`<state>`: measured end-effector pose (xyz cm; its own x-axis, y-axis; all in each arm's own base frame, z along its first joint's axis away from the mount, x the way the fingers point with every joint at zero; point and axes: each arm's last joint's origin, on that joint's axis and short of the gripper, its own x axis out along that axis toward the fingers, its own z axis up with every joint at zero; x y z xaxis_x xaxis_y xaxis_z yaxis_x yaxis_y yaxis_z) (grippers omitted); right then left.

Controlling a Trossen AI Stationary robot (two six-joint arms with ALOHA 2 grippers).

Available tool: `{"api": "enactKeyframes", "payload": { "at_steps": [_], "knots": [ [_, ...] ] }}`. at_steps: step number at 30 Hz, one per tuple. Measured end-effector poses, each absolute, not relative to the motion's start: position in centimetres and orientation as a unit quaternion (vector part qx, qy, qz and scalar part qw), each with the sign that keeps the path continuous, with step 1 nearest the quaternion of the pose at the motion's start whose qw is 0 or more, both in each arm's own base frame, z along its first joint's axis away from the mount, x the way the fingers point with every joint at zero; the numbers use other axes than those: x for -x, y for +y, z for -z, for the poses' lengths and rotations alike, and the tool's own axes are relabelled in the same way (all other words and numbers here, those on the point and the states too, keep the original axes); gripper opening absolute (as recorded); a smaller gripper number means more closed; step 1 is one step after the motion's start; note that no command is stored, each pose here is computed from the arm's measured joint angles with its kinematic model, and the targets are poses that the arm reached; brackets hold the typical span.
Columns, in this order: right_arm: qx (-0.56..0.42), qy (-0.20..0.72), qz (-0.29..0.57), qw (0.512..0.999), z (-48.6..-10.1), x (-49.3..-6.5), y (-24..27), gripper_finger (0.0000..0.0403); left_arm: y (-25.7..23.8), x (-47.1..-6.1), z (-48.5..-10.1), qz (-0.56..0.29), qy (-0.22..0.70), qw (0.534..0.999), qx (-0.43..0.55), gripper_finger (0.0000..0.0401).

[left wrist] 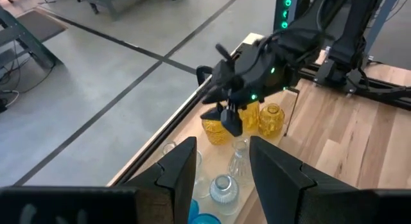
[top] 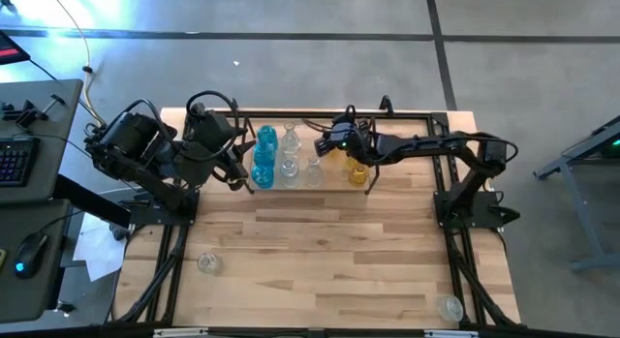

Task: Sort vases onto shelf
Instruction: Put the yellow vase on the shelf aligned with the other yellow vases

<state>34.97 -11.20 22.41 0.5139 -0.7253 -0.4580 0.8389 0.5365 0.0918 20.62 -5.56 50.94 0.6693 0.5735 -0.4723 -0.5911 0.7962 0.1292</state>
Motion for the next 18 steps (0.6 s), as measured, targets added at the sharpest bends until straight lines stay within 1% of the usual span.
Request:
{"api": "enactKeyframes", "payload": {
  "at_steps": [8,11,12,14,17,18],
  "knots": [
    [-0.150,0.152,0.437,0.874,-26.0,-33.7,-10.0,0.0200,-5.6,-20.6,-51.0,-0.318,0.253,0.914,0.017,0.0136],
    [-0.174,0.148,0.403,0.886,-27.2,-33.0,-9.4,0.0181,-5.6,-20.6,-50.9,-0.317,0.254,0.914,0.015,0.0136],
    [-0.189,0.146,0.384,0.892,-27.6,-32.8,-9.2,0.0166,-5.6,-20.6,-50.9,-0.316,0.254,0.914,0.015,0.0136],
    [-0.217,0.139,0.358,0.898,-28.3,-32.5,-9.0,0.0126,-5.6,-20.6,-50.9,-0.316,0.255,0.914,0.013,0.0136],
    [-0.229,0.131,0.328,0.907,-29.1,-32.2,-8.7,0.0040,-5.6,-20.6,-50.9,-0.314,0.257,0.914,0.006,0.0136],
    [-0.231,0.129,0.318,0.910,-29.3,-32.1,-8.7,0.0020,-5.6,-20.6,-50.9,-0.314,0.258,0.914,0.006,0.0136]
  ]
}}
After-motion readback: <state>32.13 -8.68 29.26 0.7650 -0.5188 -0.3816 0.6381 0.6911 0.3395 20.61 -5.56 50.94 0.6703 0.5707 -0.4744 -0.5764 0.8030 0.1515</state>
